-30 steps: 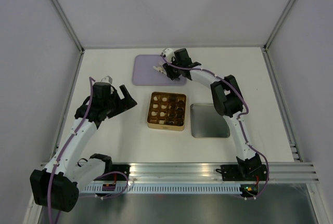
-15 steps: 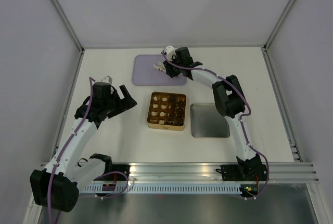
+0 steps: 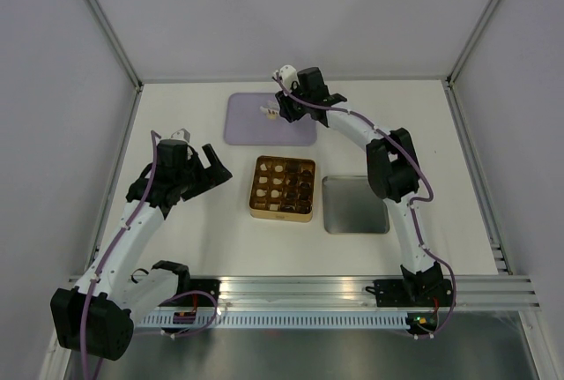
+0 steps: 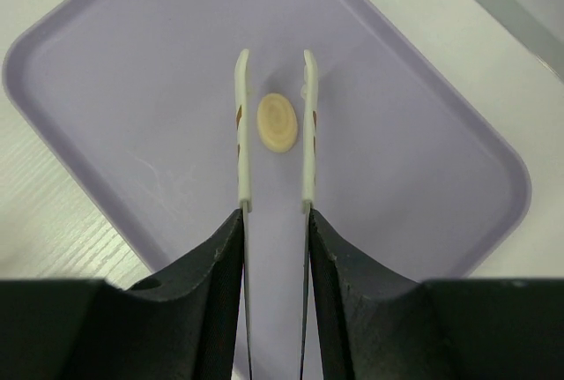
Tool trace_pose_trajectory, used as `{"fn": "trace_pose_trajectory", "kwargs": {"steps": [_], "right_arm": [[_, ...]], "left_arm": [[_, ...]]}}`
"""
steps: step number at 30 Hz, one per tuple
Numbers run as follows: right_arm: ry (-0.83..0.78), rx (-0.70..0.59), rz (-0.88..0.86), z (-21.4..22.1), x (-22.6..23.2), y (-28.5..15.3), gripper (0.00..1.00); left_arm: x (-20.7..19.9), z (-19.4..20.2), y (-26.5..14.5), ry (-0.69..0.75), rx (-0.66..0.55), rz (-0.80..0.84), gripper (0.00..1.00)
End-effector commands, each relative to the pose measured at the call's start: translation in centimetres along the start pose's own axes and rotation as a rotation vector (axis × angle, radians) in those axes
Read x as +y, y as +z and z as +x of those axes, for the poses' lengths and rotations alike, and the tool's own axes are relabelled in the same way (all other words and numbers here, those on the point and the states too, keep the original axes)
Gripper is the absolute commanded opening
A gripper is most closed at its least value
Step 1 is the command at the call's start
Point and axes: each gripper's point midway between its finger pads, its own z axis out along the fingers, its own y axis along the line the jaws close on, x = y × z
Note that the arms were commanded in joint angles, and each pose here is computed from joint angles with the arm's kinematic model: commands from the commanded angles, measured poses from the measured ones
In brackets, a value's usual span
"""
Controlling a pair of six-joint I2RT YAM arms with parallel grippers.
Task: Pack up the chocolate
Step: Pick up the fake chocolate from the plate, then place the fake chocolate in the packing box.
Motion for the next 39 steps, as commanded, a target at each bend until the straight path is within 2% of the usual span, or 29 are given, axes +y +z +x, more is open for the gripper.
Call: {"fn": "trace_pose_trajectory", "kwargs": {"steps": [1,8,30,39], "right_arm": [[-0.029,-0.068,0.011,-5.2,-0.1,-3.5,0.39],[-0.051,-0.006,-0.014,-3.5,0.2,-3.3,0.42],[-0.083,0.020,-0.002,-2.0,-0.3,-0.9,0.41],[-0.075,0.017,-0.015,-1.6,-0.1,-0.1,0.35]], "left_arm": [[-1.0,-1.2,-0.7,0.037,-0.042,0.045,1.00],[-1.1,-1.2,-0.7,0.038,-0.042,0.050,1.00],[-1.1,-1.1,-0.7,0.039,-0.039,0.052,1.00],[-0.8,-1.0,-0.4,0.035,-0.033,0.039,1.00]]}}
